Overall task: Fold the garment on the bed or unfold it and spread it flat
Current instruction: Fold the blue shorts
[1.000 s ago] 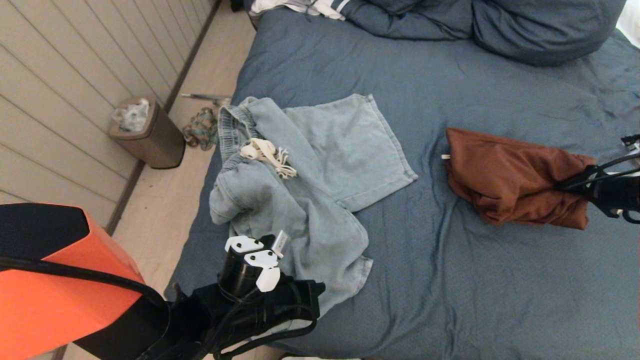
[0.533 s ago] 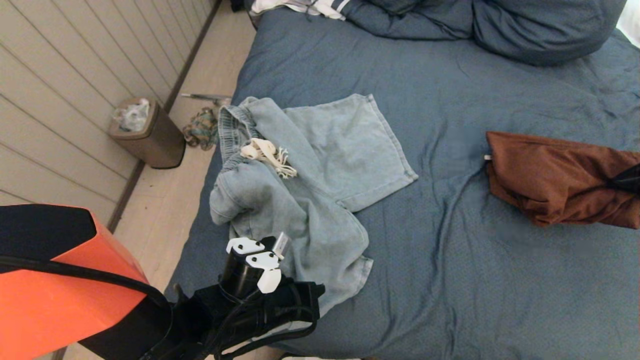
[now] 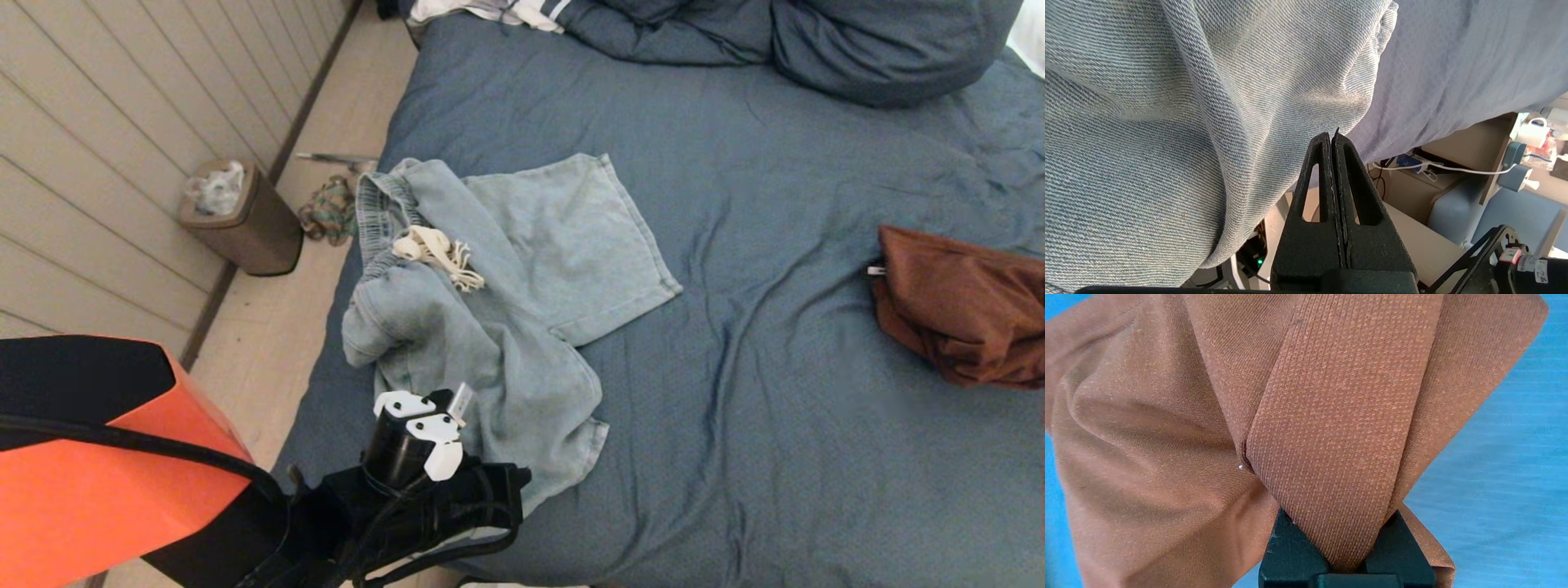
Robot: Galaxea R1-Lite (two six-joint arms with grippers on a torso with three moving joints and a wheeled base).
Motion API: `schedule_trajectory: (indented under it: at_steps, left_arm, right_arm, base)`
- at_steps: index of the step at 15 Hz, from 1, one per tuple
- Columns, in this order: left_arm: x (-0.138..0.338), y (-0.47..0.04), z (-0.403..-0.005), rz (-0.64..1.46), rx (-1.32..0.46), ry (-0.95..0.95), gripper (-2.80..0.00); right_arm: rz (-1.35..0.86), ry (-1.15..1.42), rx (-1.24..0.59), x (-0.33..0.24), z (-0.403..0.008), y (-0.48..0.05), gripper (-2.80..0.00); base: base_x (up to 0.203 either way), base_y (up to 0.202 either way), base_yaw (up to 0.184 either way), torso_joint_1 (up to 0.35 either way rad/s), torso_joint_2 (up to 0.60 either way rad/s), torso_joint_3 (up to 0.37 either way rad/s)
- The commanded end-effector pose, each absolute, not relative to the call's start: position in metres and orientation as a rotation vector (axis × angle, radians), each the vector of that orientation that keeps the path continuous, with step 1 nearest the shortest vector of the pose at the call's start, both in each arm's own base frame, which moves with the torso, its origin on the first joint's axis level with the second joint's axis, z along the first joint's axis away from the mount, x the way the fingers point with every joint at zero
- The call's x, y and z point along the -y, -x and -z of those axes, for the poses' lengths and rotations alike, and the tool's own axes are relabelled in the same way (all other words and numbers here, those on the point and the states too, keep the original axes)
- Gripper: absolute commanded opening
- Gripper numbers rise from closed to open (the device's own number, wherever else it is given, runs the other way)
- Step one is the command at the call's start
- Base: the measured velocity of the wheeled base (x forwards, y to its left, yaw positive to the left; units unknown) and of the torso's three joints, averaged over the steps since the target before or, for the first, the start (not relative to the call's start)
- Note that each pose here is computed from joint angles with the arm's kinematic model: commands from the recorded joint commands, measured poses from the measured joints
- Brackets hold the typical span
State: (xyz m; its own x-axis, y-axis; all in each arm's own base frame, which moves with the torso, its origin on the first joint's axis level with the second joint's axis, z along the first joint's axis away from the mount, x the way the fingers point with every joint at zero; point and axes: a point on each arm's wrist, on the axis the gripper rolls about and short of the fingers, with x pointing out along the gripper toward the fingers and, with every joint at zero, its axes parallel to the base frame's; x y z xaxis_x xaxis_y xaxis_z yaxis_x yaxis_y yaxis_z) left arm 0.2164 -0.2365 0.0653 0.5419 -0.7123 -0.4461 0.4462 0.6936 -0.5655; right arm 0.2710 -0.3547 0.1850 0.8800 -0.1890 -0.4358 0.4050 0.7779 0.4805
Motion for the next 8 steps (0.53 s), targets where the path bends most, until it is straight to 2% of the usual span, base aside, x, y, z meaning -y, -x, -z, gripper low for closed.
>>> schedule_trajectory:
  at_steps: [1,4,5,6,8]
  left_arm:
    - [0.237,-0.2168,-0.0643,0.711,-0.712,0.417,-2.8]
    - [0.2379,-0.2176,-0.0619,0.709,-0.718,0.414,-2.8]
    - [0.238,-0.2178,-0.061,0.707,-0.72,0.413,-2.8]
    - [0.2379,-0.2177,-0.0614,0.707,-0.718,0.414,-2.8]
    - [0.238,-0.2177,-0.0616,0.708,-0.717,0.414,-2.8]
  right_arm:
    - [0.358,-0.633,-0.409,0.3739,-0.1699,-0.2652,-2.8]
    - [0.349,-0.61,-0.451,0.3725,-0.1687,-0.2604,-2.8]
    - [0.35,-0.613,-0.457,0.3726,-0.1663,-0.2599,-1.11]
    - [0.35,-0.613,-0.457,0.3728,-0.1662,-0.2597,0.0]
    - [0.338,-0.608,-0.457,0.3711,-0.168,-0.258,0.0]
  base:
    - [0.0,0.0,0.0,0.0,0.0,0.0]
    - [0.0,0.0,0.0,0.0,0.0,0.0]
    - [0.0,0.0,0.0,0.0,0.0,0.0]
    - [0.0,0.0,0.0,0.0,0.0,0.0]
    - [0.0,0.0,0.0,0.0,0.0,0.0]
